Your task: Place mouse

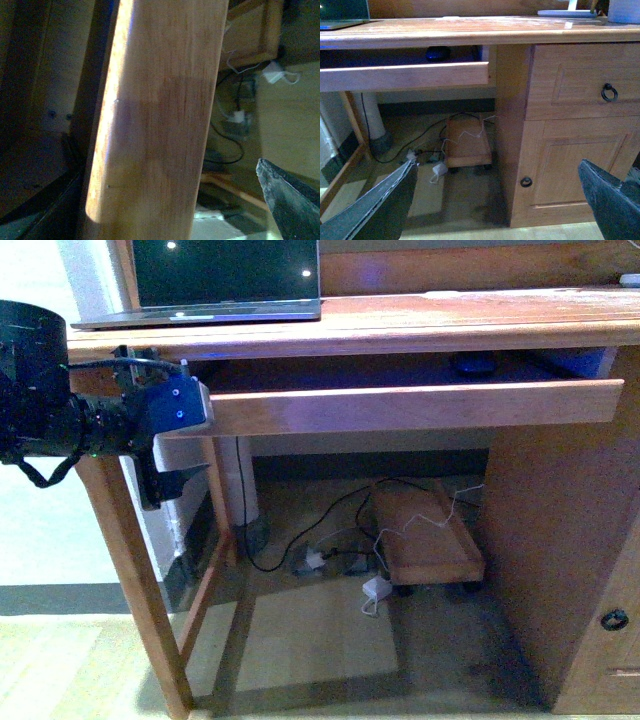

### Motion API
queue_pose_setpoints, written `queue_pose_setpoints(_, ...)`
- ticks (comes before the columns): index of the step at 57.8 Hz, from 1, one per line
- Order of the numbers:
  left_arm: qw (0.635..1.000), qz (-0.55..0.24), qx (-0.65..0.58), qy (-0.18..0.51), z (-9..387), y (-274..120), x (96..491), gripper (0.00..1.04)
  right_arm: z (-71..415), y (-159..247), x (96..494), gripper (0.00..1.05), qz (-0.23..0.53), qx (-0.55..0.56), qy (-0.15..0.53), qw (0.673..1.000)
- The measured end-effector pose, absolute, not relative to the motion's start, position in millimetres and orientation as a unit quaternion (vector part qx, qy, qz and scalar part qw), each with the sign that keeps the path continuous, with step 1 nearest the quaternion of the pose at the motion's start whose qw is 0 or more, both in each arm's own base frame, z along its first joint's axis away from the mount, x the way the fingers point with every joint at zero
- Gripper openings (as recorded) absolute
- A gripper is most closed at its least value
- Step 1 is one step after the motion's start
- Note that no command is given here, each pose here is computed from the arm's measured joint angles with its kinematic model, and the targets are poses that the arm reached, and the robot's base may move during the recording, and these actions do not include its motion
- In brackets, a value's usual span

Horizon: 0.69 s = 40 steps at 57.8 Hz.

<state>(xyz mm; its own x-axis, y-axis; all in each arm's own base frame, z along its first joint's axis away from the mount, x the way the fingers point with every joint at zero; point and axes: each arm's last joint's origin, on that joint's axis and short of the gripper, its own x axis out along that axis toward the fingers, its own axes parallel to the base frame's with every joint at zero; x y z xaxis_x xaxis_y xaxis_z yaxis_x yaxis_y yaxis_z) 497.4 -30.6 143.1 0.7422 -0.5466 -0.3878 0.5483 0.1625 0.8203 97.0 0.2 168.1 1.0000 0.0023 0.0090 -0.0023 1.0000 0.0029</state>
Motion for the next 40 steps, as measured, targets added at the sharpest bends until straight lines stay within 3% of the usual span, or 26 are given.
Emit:
queue_pose_setpoints(18,0.795,-0.405,0.447,0.056,161.5,-35.8,444.9,0.97,168.1,0.2,97.0,0.97,0.001,0.001,-0.004,1.000)
queue_pose_setpoints(27,0.809,-0.428,0.392,0.089,169.5,-45.5,399.0,0.97,168.1,0.2,97.0,0.97,0.001,0.001,-0.004,1.000)
queue_pose_setpoints(40,0.808,-0.475,0.327,0.119,178.5,-66.2,344.3,0.97,168.1,0.2,97.0,0.97,0.001,0.001,-0.004,1.000)
